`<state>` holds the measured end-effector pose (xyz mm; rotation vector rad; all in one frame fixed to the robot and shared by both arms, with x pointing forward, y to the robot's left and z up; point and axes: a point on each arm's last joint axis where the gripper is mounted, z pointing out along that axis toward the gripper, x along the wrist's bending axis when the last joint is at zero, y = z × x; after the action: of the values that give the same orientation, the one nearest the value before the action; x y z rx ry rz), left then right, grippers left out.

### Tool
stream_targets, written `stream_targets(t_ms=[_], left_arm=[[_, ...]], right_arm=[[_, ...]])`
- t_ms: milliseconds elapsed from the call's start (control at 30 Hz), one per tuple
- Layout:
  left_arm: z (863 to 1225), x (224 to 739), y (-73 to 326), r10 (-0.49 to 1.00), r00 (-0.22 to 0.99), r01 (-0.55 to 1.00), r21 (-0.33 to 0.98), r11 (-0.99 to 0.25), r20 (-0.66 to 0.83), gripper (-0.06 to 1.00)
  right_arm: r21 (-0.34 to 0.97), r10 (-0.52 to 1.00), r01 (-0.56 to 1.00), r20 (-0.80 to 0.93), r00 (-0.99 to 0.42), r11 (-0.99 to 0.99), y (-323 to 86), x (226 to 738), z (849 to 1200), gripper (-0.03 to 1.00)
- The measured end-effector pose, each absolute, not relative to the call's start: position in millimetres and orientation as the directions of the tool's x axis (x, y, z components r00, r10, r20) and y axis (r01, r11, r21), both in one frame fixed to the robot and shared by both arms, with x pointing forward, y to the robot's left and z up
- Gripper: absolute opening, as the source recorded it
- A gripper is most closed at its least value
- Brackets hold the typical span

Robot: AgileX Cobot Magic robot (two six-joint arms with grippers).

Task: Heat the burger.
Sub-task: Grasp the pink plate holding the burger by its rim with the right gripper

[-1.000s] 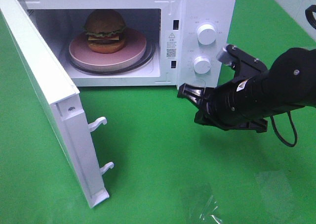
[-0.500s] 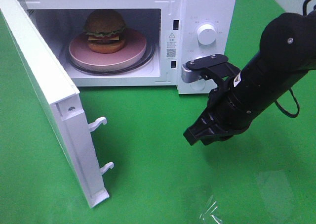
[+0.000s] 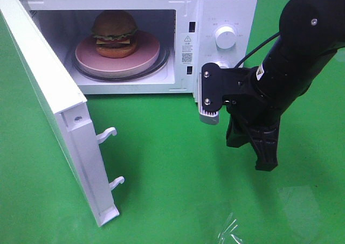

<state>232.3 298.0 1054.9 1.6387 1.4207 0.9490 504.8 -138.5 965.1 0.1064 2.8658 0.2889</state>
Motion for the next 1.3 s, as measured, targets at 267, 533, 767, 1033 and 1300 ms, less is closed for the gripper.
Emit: stream_targets(t_ms=[267,533,767,1033,1300], left_arm=[[1055,232,298,0.993,0.107,0.432,0.897,-0.097,0.056,0.99],[1055,232,298,0.993,0.107,0.432,0.897,-0.097,0.056,0.99],[1055,232,298,0.993,0.107,0.432,0.897,-0.097,0.056,0.99],[1055,232,298,0.993,0.107,0.432,0.897,-0.097,0.056,0.99],[1055,232,298,0.993,0.107,0.432,0.897,-0.097,0.056,0.99]], right_arm=[[0.138,-0.078,-0.136,-0.363,-0.928,0.981,-138,514,972,0.27],[0.149,-0.091,-0.176,-0.454,-0.886,0.973,-135,522,977,0.76],[0.117,-0.165,-0.262,-0.524,-0.836,0.958,-123,520,980,0.95],[0.094,-0.215,-0.335,-0.601,-0.77,0.938,-104,521,992,0.96],[0.096,-0.199,-0.348,-0.668,-0.717,0.932,-77,546,1008,0.96]])
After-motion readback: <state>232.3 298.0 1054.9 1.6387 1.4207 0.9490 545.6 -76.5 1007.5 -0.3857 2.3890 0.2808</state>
